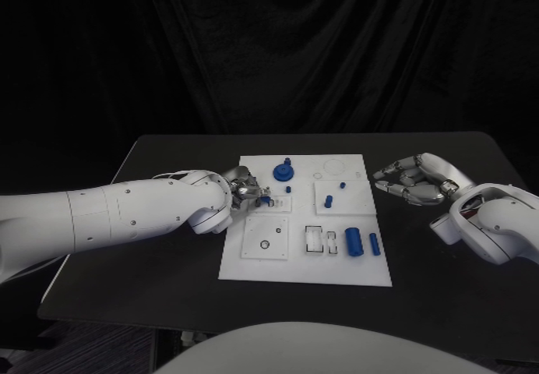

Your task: Assemble the parts on the task board

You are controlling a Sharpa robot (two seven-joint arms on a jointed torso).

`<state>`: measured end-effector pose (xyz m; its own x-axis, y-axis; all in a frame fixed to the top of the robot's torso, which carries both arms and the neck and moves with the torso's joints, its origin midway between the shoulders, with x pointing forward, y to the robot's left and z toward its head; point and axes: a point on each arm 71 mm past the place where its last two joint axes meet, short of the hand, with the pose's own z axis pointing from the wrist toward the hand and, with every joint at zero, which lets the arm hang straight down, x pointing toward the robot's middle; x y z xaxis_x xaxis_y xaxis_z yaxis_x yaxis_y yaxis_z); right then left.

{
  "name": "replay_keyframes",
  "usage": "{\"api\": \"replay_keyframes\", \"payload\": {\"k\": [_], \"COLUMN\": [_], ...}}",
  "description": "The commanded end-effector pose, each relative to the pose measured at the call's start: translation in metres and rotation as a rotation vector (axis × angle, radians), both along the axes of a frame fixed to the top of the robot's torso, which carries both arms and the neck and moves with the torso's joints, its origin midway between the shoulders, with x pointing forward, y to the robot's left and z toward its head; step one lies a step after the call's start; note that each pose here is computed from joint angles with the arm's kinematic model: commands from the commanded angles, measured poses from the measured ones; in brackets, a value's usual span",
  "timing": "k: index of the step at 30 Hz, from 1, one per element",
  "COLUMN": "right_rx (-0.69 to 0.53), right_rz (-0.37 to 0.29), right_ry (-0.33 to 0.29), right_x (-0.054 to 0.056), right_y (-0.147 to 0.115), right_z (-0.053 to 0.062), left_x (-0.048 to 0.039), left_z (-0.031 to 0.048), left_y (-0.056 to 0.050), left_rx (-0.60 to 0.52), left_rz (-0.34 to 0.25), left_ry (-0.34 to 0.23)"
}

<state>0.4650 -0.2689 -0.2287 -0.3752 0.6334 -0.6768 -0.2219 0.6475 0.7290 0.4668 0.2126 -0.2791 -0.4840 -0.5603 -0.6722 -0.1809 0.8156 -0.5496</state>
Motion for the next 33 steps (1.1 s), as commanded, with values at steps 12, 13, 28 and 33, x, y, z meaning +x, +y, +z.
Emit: {"api": "replay_keyframes", "payload": {"k": [12, 13, 28, 33], "right_rx": [0.0, 0.0, 0.0, -0.001], "right_rz": [-0.009, -0.009, -0.007, -0.009], "right_ry": [-0.006, -0.005, -0.003, -0.003], "right_x": [-0.0002, -0.0002, -0.0001, 0.0], "right_y": [-0.0009, -0.001, -0.0004, -0.001], "right_z": [-0.0003, -0.0003, -0.0006, -0.0007], "left_x": [-0.0002, -0.0003, -0.0014, -0.0021], "left_z": [-0.0045, -0.0046, -0.0083, -0.0098], "left_y": [-0.004, -0.0043, -0.0083, -0.0094], "left_rx": [-0.003, -0.004, -0.007, -0.006], "left_rz": [-0.025, -0.026, -0.04, -0.042], "left_ry": [0.007, 0.008, 0.015, 0.02]}}
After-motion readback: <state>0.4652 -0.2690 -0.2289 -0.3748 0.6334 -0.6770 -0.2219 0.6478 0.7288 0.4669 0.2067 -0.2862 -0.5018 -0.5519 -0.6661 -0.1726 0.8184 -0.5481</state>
